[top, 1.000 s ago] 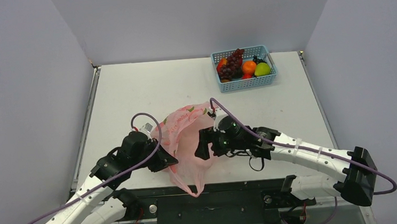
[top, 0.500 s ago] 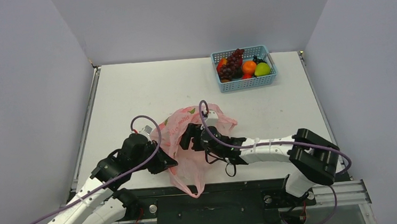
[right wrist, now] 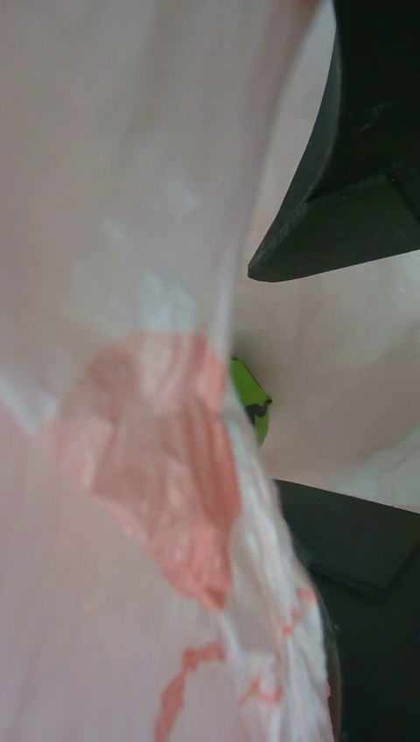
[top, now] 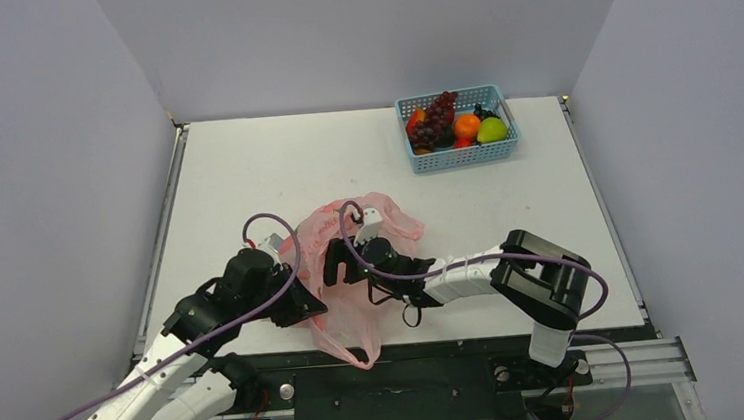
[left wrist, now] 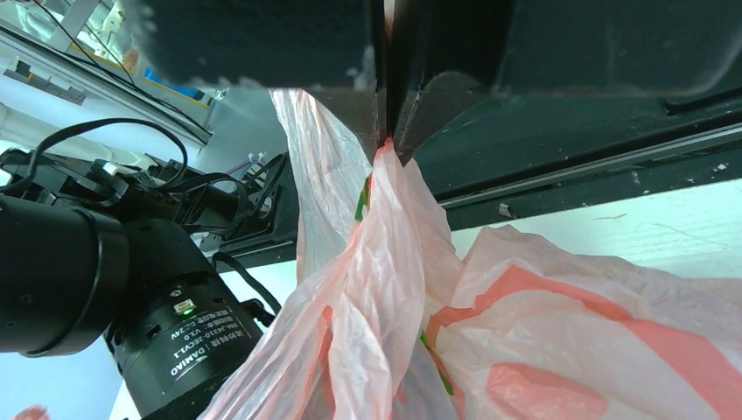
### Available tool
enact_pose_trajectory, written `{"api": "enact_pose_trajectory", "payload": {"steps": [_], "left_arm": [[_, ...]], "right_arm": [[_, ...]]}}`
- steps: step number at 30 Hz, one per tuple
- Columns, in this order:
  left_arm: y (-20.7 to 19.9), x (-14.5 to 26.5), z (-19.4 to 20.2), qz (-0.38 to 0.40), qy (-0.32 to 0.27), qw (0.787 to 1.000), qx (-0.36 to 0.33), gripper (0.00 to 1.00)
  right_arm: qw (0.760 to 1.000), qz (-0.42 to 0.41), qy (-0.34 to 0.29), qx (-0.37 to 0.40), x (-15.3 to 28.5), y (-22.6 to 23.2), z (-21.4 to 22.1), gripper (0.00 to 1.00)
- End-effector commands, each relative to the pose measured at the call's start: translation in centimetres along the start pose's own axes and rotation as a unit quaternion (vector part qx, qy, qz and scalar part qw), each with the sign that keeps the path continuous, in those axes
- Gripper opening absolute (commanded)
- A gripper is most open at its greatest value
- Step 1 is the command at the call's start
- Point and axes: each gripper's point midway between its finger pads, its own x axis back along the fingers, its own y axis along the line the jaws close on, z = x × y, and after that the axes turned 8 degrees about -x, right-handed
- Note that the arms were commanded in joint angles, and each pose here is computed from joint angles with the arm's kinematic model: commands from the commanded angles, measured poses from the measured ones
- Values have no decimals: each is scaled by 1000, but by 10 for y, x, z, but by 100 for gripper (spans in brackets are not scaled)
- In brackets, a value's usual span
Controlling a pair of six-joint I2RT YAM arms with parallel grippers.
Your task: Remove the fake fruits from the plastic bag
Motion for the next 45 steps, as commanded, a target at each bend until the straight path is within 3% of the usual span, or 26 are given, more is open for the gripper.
{"api": "enact_pose_trajectory", "payload": {"steps": [1,8,18,21,33,45], "left_arm": [[-9,11,-8,8,-13,1000,-25,0],[-19,9,-15,18,-17,999,-21,0],[-111,22,-68,84,-48,994,-56,0],[-108,20,-64,73,-40,995,-64,0],[-9,9,0,28,-26,998,41,0],[-12,6,-4,28,-30,998,38,0]], "right_arm": [[996,-68,-30,44,-8,39,-20,80],[995,-66,-24,68,-7,31,-25,81],[997,-65,-44,24,-4,13,-46,82],[996,-70,-43,21,-6,11,-51,83],[997,-57,-35,43,-8,-6,-50,84],[992,-58,-8,115,-17,-7,-37,85]]}}
